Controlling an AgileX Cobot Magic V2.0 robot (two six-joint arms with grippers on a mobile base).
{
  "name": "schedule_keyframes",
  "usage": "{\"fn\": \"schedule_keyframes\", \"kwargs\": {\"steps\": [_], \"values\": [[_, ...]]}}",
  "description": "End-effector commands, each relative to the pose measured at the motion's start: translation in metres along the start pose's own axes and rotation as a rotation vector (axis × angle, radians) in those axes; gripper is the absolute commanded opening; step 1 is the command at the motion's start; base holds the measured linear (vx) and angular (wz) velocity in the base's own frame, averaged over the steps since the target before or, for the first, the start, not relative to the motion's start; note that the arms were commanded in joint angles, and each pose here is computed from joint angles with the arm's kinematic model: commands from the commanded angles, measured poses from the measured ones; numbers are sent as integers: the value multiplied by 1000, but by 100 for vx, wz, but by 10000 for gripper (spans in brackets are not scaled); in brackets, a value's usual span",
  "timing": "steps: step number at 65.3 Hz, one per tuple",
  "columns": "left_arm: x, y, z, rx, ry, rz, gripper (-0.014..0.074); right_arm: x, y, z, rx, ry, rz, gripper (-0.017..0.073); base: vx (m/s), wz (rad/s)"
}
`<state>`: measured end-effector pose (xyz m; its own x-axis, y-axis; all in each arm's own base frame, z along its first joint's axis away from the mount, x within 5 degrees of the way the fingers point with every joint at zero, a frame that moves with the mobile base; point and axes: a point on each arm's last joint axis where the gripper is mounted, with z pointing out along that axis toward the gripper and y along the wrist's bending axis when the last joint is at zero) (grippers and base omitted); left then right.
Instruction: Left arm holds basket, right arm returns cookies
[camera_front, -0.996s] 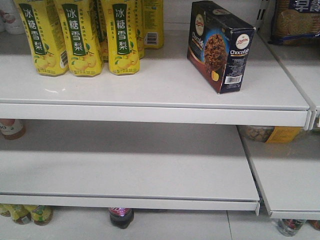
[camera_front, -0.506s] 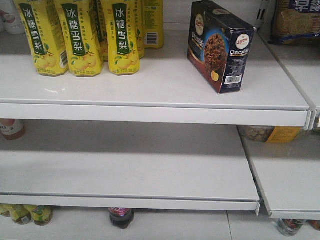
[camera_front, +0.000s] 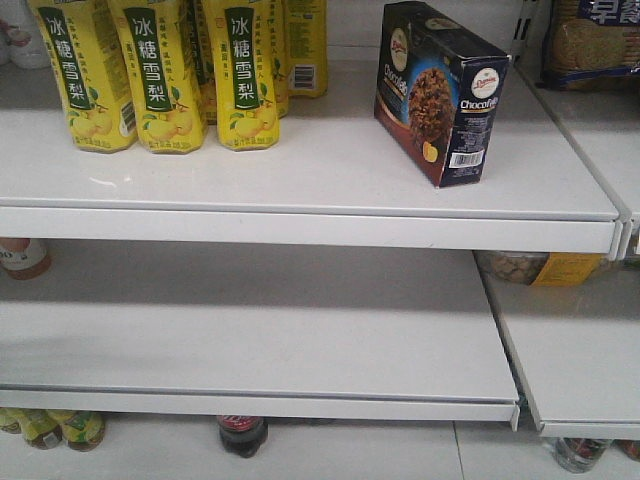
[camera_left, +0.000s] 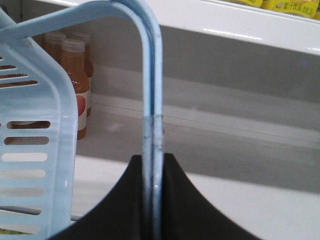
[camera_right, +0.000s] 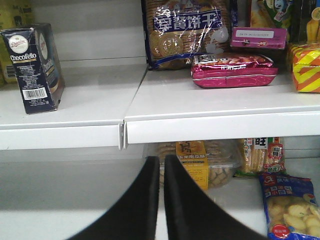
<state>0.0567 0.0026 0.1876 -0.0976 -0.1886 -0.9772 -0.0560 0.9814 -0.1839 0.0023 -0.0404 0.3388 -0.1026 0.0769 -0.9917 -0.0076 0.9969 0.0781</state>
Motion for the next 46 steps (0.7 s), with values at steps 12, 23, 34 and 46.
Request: {"fn": "schedule_keyframes", "kwargs": {"steps": [12,23,34,46], "values": [[-18,-4,-4,20,-137,201,0,-12,2,0,-10,-72,-29,-3,0,0],[-16,-3,-4,16,-119,205,0,-12,2,0,-10,-72,-29,-3,0,0],[-14,-3,-4,13,-93,194,0,-12,2,0,-10,-72,-29,-3,0,0],[-14,-3,-4,13,-92,194,0,-12,2,0,-10,-72,-29,-3,0,0]]}}
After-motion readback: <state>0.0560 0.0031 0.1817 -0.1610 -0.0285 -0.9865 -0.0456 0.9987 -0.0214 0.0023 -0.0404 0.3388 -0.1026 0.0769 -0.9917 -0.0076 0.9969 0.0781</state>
